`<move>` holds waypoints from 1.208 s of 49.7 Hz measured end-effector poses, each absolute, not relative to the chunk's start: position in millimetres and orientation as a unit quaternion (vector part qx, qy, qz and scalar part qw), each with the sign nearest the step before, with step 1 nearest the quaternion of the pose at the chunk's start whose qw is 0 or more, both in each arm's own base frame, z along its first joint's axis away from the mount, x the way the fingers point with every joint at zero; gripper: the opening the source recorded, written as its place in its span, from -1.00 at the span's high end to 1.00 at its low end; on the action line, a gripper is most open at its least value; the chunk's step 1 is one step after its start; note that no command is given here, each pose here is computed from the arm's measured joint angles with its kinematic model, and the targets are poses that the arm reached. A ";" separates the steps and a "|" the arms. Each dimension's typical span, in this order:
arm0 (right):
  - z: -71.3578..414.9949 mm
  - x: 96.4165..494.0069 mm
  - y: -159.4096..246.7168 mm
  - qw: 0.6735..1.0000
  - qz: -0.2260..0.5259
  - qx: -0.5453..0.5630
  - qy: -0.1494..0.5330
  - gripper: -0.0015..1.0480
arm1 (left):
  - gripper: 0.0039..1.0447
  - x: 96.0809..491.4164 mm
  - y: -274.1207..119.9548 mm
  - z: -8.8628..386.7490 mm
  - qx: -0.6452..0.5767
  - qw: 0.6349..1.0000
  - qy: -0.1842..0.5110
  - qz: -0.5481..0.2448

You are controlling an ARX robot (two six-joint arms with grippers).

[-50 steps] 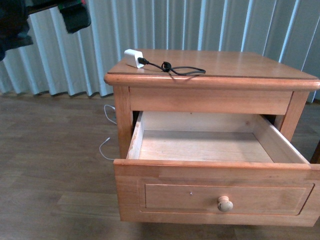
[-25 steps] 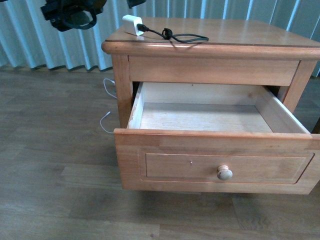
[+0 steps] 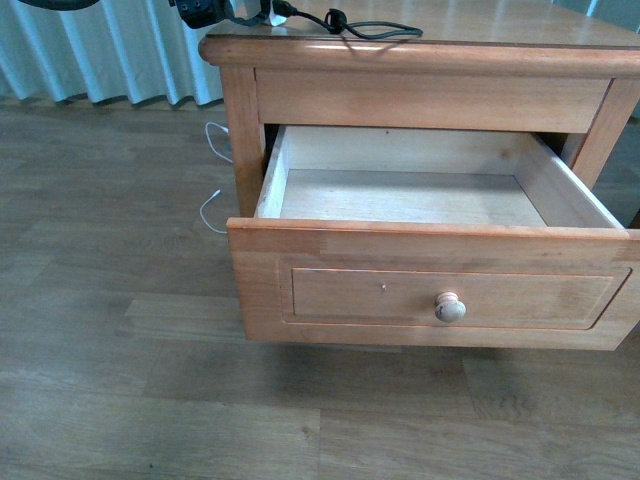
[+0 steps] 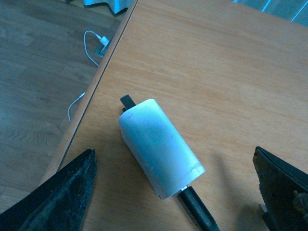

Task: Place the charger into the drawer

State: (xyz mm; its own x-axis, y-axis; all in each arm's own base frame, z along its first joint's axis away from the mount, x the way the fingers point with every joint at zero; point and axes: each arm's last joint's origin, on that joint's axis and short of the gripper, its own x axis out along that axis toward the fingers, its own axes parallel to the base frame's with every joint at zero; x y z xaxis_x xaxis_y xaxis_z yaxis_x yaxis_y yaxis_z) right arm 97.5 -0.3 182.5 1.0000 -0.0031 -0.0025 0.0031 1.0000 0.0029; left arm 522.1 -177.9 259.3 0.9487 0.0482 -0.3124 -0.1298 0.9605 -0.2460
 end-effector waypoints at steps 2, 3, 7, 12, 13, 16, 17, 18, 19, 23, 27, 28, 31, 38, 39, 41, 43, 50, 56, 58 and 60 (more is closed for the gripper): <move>182.5 97.5 -0.3 1.000 -0.002 0.001 0.001 -0.85 | -0.89 522.5 -177.9 258.0 -0.131 0.978 0.154 0.050; 182.5 97.5 -0.3 1.000 -0.002 0.001 0.001 -0.85 | -0.89 522.5 -178.0 257.4 -0.130 0.978 0.154 0.054; 182.5 97.5 -0.3 1.000 -0.002 0.001 0.001 -0.85 | -0.87 523.6 -178.6 254.9 -0.123 0.978 0.157 0.061; 182.4 97.5 -0.3 1.000 -0.002 0.001 0.001 -0.85 | -0.50 524.8 -179.0 252.9 -0.114 0.978 0.159 0.077; 182.5 97.5 -0.3 1.000 -0.002 0.001 0.001 -0.85 | -0.39 524.7 -179.6 252.6 -0.113 0.978 0.158 0.081; 182.4 97.5 -0.3 1.000 -0.002 0.001 0.001 -0.85 | -0.22 524.6 -179.9 251.7 -0.111 0.977 0.158 0.086; 182.4 97.5 -0.3 1.000 -0.002 0.001 0.001 -0.85 | -0.15 524.4 -180.4 251.7 -0.110 0.977 0.158 0.088; 182.4 97.5 -0.3 1.000 -0.002 0.001 0.001 -0.85 | -0.12 524.4 -180.6 251.6 -0.110 0.977 0.158 0.088; 182.4 97.5 -0.3 1.000 -0.002 0.001 0.001 -0.85 | -0.05 524.2 -180.6 251.6 -0.110 0.977 0.158 0.090; 182.4 97.5 -0.3 1.000 -0.001 0.001 0.001 -0.85 | 0.19 524.0 -181.2 251.5 -0.107 0.977 0.158 0.097; 182.4 97.5 -0.3 1.000 -0.002 0.001 0.001 -0.85 | 0.42 523.5 -182.3 251.6 -0.106 0.977 0.157 0.101; 182.4 97.5 -0.3 1.000 -0.002 0.001 0.001 -0.85 | 0.46 523.5 -182.3 251.7 -0.106 0.977 0.156 0.101; 182.4 97.5 -0.3 1.000 -0.002 0.001 0.001 -0.85 | 0.55 523.3 -182.9 250.2 -0.107 0.977 0.156 0.101; 182.4 97.5 -0.3 1.000 -0.002 0.001 0.001 -0.85 | 0.57 517.5 -181.3 249.5 -0.114 0.978 0.145 0.100; 182.4 97.5 -0.3 1.000 -0.002 0.001 0.001 -0.85 | 0.57 515.4 -180.8 249.7 -0.117 0.978 0.142 0.099; 182.4 97.5 -0.3 1.000 -0.002 0.001 0.001 -0.85 | 0.57 510.9 -180.0 252.4 -0.122 0.979 0.136 0.093; 182.4 97.5 -0.3 1.000 -0.002 0.001 0.001 -0.85 | 0.57 505.0 -179.8 256.8 -0.126 0.980 0.130 0.080; 182.4 97.5 -0.3 1.000 -0.002 0.001 0.001 -0.85 | 0.57 477.8 -180.3 282.3 -0.123 0.986 0.115 0.020; 182.4 97.5 -0.3 1.000 -0.002 0.001 0.001 -0.85 | 0.57 450.0 -183.8 299.0 -0.116 0.987 0.105 -0.027; 182.4 97.5 -0.3 1.000 -0.001 0.001 0.001 -0.85 | 0.57 439.6 -185.4 302.8 -0.113 0.987 0.101 -0.045; 182.4 97.5 -0.3 1.000 -0.001 0.001 0.001 -0.85 | 0.57 433.0 -186.3 303.6 -0.111 0.987 0.102 -0.059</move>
